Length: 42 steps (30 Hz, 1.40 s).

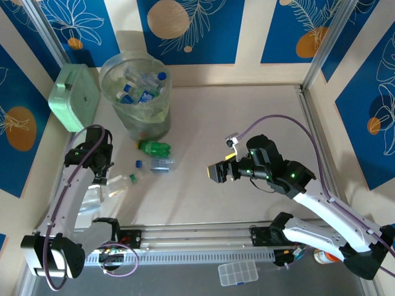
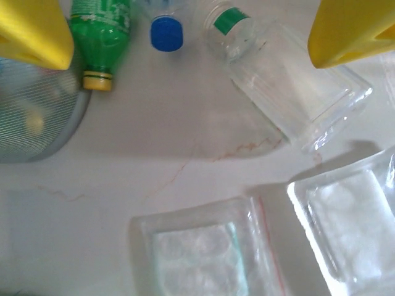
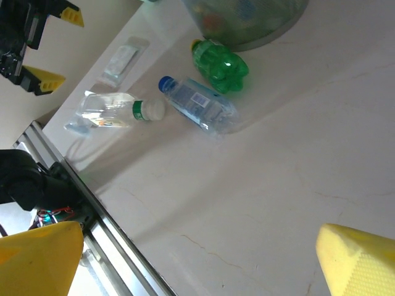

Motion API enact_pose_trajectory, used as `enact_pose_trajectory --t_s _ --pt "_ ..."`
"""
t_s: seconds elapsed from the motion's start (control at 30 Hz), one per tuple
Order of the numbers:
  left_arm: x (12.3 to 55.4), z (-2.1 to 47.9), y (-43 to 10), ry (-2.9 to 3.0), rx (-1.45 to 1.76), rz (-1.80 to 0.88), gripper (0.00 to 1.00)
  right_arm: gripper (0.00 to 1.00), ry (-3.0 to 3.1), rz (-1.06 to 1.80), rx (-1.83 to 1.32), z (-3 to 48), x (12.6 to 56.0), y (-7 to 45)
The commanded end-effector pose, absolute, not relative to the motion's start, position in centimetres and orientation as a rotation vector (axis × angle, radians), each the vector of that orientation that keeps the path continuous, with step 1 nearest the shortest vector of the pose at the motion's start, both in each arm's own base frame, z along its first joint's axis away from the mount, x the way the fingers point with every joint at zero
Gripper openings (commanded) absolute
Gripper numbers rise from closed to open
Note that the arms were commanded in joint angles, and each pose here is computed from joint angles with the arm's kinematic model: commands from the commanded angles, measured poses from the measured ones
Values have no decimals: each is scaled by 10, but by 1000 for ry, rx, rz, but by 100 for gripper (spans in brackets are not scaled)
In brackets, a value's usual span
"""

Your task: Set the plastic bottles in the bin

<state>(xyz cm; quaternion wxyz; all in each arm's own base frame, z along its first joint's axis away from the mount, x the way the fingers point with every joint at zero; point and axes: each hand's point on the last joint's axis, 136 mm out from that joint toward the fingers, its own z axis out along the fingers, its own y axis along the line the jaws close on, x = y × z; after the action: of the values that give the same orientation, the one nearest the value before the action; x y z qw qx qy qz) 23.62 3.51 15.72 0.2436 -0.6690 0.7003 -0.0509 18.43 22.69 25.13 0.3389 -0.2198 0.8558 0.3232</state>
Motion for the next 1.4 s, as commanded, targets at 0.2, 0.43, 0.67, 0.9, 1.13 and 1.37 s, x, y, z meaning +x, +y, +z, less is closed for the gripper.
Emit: enact_pose_trajectory --t_s 0.2,0.43,0.67,0.9,1.13,1.37 --pt "222 109 22 1882 -2052 -177 99 97 2219 834 -520 248 189 225" --pt "221 87 19 1904 -2088 -154 99 97 2232 811 -515 243 191 223" --pt "219 67 18 1942 -2111 -100 99 97 2239 800 -510 240 193 222" --pt "221 42 17 1977 -2117 -66 99 97 2244 790 -514 240 196 223" --pt "231 32 15 2009 -2075 -86 82 97 2250 785 -513 237 198 222" --pt "234 34 14 2032 -2022 -112 65 97 2254 788 -500 236 199 221"
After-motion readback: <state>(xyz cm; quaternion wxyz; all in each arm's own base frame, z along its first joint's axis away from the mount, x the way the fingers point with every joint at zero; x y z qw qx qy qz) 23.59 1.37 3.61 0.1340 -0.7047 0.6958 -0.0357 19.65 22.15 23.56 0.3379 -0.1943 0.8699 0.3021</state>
